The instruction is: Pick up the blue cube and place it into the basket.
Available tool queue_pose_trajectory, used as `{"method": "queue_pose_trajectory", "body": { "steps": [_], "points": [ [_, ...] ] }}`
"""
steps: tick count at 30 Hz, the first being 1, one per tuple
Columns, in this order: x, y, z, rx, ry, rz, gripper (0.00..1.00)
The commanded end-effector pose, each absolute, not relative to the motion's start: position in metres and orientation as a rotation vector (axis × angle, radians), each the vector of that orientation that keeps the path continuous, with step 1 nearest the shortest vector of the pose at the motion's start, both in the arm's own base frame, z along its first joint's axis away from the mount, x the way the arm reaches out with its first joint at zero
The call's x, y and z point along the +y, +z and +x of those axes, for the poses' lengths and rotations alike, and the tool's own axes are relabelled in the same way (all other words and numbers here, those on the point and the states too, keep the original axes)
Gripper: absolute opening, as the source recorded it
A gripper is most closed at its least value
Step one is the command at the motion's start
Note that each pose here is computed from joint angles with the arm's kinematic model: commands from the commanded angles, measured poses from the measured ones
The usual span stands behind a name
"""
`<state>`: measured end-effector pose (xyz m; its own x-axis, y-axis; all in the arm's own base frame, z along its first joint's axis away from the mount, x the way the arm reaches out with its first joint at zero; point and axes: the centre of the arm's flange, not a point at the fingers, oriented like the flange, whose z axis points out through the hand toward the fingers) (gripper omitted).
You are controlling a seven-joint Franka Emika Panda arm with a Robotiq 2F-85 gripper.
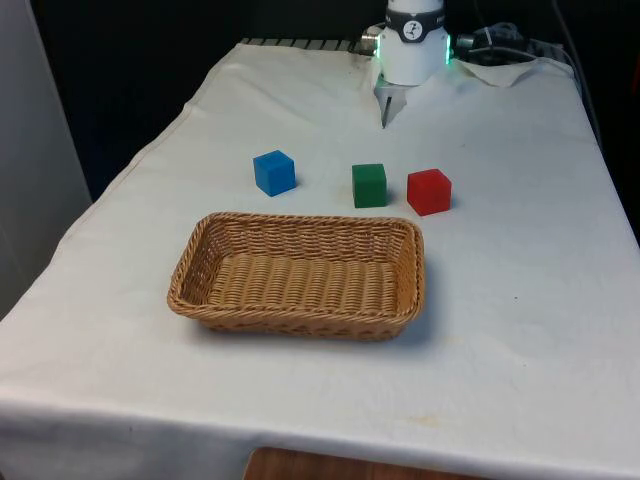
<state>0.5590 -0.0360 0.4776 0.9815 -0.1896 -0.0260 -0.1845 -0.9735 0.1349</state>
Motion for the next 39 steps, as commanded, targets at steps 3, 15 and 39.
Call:
{"method": "queue_pose_trajectory", "body": {
  "steps": [3, 15, 39],
  "points": [
    [-0.037, 0.477, 0.559, -0.312, -0.034, 2.984, 1.0],
    [-0.04, 0.471, 0.553, -0.365, 0.008, 2.995, 1.0],
    [-0.082, 0.438, 0.524, -0.4, 0.052, 3.117, 1.0]
  ]
}}
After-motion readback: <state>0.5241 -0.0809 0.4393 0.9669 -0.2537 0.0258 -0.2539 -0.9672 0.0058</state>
